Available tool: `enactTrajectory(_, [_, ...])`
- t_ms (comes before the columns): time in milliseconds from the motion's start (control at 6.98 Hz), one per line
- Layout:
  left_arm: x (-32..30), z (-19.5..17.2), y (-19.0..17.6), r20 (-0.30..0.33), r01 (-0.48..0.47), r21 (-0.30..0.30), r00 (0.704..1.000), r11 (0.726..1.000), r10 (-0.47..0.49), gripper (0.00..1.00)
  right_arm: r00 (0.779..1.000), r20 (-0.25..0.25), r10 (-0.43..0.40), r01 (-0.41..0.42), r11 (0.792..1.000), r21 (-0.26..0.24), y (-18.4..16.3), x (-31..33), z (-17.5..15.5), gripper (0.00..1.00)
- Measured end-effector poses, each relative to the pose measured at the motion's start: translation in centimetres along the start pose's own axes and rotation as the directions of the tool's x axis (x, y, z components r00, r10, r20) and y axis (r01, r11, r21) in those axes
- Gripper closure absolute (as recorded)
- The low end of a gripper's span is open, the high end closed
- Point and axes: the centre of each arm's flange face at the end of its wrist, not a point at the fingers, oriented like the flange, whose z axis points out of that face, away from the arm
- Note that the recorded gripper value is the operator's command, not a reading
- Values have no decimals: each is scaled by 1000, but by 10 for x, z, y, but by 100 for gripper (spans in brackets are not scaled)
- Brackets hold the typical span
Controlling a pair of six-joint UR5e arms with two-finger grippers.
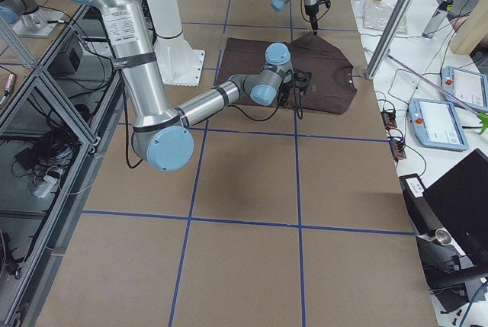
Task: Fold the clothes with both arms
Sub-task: 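Move the left gripper toward the other sleeve while the right gripper withdraws, then fold the sleeve nearest the left gripper inward onto the shirt body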
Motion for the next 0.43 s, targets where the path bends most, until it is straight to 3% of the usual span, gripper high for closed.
enactTrajectory(287, [-2,3,5,3,6,-6,1000,1000,-6,49,1000,0,2,-2,1000,-1,0,0,0,0])
enactTrajectory(430, [-2,4,6,3,9,-7,1000,1000,-9,80,1000,1,2,-2,1000,-1,0,-1,0,0])
